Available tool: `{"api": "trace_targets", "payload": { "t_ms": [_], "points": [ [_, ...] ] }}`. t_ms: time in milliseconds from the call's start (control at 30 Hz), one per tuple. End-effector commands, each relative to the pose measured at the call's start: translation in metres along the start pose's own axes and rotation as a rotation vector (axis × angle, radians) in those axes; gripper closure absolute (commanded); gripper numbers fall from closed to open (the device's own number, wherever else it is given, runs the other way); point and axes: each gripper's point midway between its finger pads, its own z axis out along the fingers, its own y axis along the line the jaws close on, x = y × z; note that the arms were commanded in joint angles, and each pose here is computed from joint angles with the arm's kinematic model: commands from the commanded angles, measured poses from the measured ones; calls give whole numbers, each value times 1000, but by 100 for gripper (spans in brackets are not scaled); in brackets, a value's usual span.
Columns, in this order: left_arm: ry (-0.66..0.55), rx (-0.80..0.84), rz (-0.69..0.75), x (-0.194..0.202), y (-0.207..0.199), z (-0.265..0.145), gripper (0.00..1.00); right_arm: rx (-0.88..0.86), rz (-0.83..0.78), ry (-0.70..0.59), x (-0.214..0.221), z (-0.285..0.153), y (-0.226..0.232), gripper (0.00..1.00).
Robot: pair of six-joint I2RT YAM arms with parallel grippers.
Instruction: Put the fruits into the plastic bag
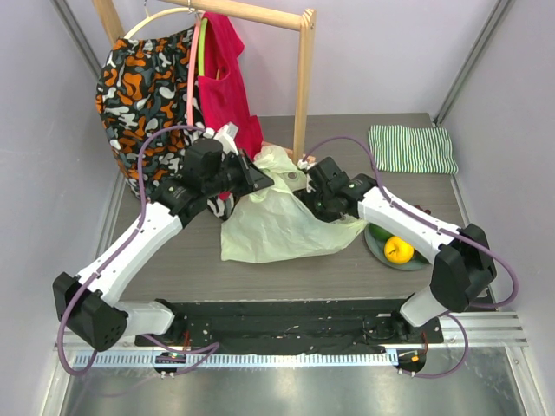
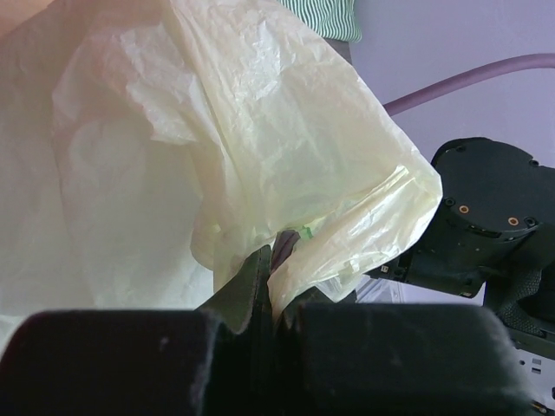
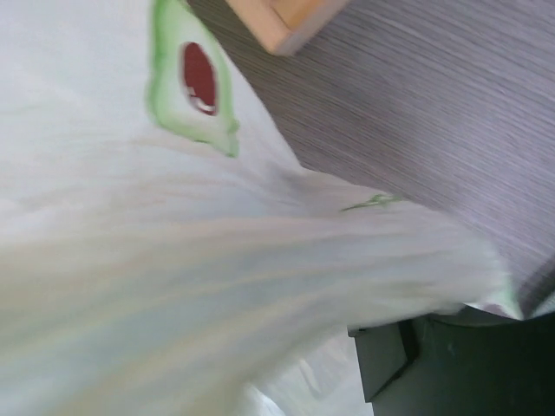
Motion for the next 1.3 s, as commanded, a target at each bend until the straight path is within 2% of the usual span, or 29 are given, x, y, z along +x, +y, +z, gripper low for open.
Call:
{"api": "trace_targets", "payload": {
  "t_ms": [0,267,467,733,1033,1267],
  "points": [
    [-24,55,35,-9,-14,-4,100,-120,-32,-87,-20,-8,24,40],
    [-24,53,30,-8,-13,-3,100,-201,-28,-95,-20,-2,37,19],
    [-29,55,25,-9,-13,-3,100,-217,-23,-115,-22,-5,40,9],
    [-33,55,22,-10,-13,-4,100,-142,0,-208,-36,-19,27,9],
    [-29,48,14,-7,-10,-2,100,-117,60,-527,-79,-88,21,12],
    [-35,42,11,-6,-8,-5,100,26,167,-737,-90,-141,-15,13]
  ]
}}
